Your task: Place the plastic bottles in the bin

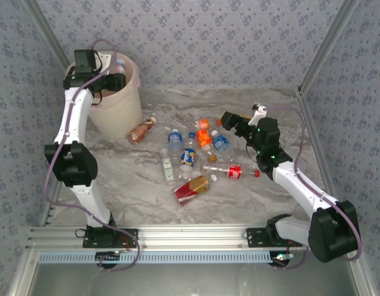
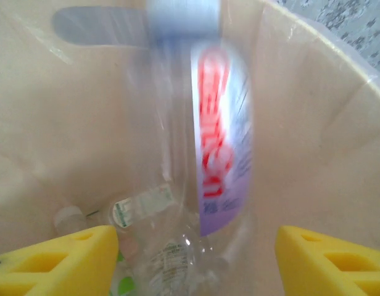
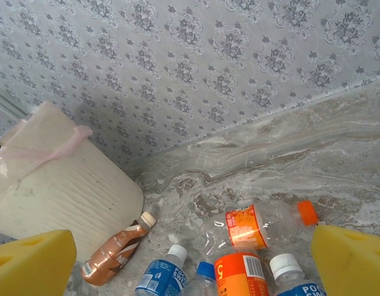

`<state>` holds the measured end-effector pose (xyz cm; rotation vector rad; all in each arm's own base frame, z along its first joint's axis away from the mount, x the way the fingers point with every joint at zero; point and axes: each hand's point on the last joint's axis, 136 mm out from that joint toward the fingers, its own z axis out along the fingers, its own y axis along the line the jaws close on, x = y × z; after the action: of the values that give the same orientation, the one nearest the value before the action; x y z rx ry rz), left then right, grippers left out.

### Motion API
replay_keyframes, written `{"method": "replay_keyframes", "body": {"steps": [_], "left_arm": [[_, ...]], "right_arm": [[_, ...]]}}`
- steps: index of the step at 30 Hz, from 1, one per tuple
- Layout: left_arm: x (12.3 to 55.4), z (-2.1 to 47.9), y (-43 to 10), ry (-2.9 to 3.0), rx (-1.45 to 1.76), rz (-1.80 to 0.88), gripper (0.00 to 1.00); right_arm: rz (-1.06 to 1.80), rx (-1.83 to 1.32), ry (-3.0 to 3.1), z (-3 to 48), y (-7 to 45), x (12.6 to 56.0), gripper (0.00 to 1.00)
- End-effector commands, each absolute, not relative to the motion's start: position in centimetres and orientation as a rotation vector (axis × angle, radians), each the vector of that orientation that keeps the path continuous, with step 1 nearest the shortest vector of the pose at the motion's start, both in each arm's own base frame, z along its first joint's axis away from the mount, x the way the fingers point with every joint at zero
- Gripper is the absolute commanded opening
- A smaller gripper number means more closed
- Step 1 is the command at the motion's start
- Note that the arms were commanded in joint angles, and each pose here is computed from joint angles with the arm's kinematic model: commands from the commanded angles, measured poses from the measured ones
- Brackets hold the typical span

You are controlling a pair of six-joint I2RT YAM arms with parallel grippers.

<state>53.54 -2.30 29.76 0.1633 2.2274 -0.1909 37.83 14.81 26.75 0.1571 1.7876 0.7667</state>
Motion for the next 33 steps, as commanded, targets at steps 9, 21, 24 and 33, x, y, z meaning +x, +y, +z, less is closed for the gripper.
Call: {"method": "replay_keyframes", "body": {"steps": [9, 21, 24, 33], "left_arm": [[52.5, 33.4, -5.8, 2.143, 0.18, -0.439, 0.78], [50.2, 37.9, -5.4, 2.008, 0.142, -0.409, 0.98], [48.8, 39.3, -6.6, 1.962, 0.171, -0.411, 0.98], [44.7, 40.4, -12.0, 1.877, 0.219, -0.318, 0.98]], "right_arm": [[0.767, 0.197, 1.803, 26.5, 14.4, 37.9, 1.0], [0.749, 0.217, 1.821, 26.2, 13.6, 38.0, 1.0], [0.743, 0.225, 1.826, 26.0, 13.4, 38.0, 1.0], [0.728, 0.239, 1.821, 25.8, 12.9, 38.0, 1.0]]}}
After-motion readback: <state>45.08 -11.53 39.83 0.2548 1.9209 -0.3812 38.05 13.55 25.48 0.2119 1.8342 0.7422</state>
